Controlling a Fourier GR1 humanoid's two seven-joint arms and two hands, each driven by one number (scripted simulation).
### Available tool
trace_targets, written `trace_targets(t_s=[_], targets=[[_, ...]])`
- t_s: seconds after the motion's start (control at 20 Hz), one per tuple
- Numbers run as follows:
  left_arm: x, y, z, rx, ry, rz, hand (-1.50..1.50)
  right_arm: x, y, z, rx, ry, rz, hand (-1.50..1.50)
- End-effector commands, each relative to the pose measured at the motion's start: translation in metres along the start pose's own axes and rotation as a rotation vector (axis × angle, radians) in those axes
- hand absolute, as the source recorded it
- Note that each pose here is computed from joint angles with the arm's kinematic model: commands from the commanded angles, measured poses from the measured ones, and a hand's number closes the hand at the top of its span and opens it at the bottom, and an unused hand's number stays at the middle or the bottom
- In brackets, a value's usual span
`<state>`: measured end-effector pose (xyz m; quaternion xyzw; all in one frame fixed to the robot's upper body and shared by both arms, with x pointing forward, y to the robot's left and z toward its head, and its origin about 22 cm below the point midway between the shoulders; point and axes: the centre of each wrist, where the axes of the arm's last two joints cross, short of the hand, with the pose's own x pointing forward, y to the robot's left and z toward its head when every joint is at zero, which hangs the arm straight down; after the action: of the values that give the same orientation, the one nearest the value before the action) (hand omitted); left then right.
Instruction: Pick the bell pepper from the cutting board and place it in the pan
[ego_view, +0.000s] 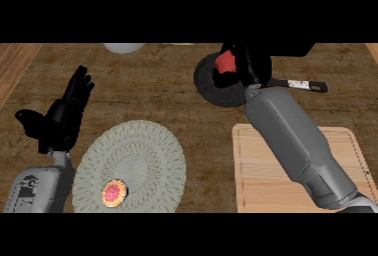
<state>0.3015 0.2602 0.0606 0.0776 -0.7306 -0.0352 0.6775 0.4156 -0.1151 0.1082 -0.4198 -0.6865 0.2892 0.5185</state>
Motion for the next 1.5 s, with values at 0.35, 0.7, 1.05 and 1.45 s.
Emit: trace_targets(t_s=[0.35, 0.7, 1.05, 1.45], targets=[[-0.006, -0.012, -0.003, -0.035, -0.016, 0.009, 0.00, -0.069, 0.013, -0.022, -0.040, 0.066, 0.036, 1.50], [0.000, -0.015, -0.007, -0.049, -0.024, 0.018, 0.00, -0.092, 0.021, -0.014, 0.260, 0.220, -0.237, -1.50], [0.009, -0.011, -0.016, -0.046, -0.038, 0.004, 0.00, -0.105, 0.024, -0.008, 0.214, 0.130, -0.327, -1.50], [-0.013, 0.006, 0.004, -0.010, -0.006, 0.011, 0.00, -0.131, 0.022, 0.003, 0.012, 0.100, -0.659, -1.50]])
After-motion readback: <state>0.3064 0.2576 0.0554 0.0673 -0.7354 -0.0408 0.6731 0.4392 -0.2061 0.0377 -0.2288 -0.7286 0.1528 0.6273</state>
